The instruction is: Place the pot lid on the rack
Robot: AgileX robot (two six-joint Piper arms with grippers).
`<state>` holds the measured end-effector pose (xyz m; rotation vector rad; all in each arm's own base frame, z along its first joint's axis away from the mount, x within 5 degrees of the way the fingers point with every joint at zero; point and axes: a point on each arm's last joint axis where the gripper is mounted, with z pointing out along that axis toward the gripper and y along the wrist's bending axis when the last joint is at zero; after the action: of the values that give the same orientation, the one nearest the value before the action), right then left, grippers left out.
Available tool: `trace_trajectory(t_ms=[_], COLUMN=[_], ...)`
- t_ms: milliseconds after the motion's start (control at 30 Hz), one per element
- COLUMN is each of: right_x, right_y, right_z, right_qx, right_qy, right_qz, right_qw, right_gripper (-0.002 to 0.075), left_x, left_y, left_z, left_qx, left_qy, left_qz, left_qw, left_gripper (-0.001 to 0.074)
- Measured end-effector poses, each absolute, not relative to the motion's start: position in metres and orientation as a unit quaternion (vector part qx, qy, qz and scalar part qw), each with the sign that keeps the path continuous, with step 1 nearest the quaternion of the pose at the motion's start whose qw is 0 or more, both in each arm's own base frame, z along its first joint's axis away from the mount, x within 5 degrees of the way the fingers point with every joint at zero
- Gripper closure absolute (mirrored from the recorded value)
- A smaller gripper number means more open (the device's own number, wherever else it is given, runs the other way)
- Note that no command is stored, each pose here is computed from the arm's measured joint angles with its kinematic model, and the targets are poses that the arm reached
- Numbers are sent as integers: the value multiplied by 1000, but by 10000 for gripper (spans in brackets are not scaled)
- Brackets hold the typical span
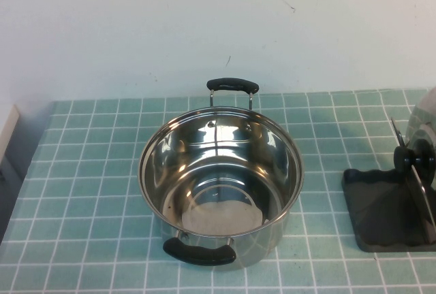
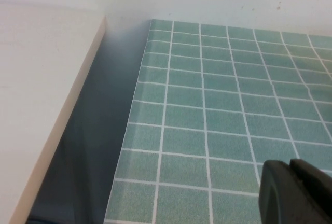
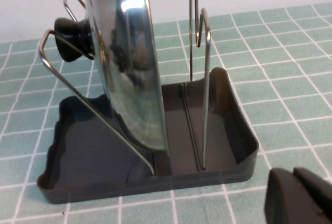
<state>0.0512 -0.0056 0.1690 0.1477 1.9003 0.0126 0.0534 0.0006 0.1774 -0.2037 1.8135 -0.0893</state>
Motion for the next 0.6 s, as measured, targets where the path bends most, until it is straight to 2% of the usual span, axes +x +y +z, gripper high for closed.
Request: trace_trajectory(t_ms=[367,600], right_x=[51,51], right_y=[-6,-6], right_z=[169,169], right_qx=[63,63], right_qy=[813,813], right_qz=[5,5], right_qw=[579,579], right_gripper=[729,729], left_x=[53,53], left_y=[1,1], left_z=[177,177], left_qx=[-67,-66], left_qy=[790,791], left_qz=[-15,-28], left_qw=[609,608], left_gripper=[737,737])
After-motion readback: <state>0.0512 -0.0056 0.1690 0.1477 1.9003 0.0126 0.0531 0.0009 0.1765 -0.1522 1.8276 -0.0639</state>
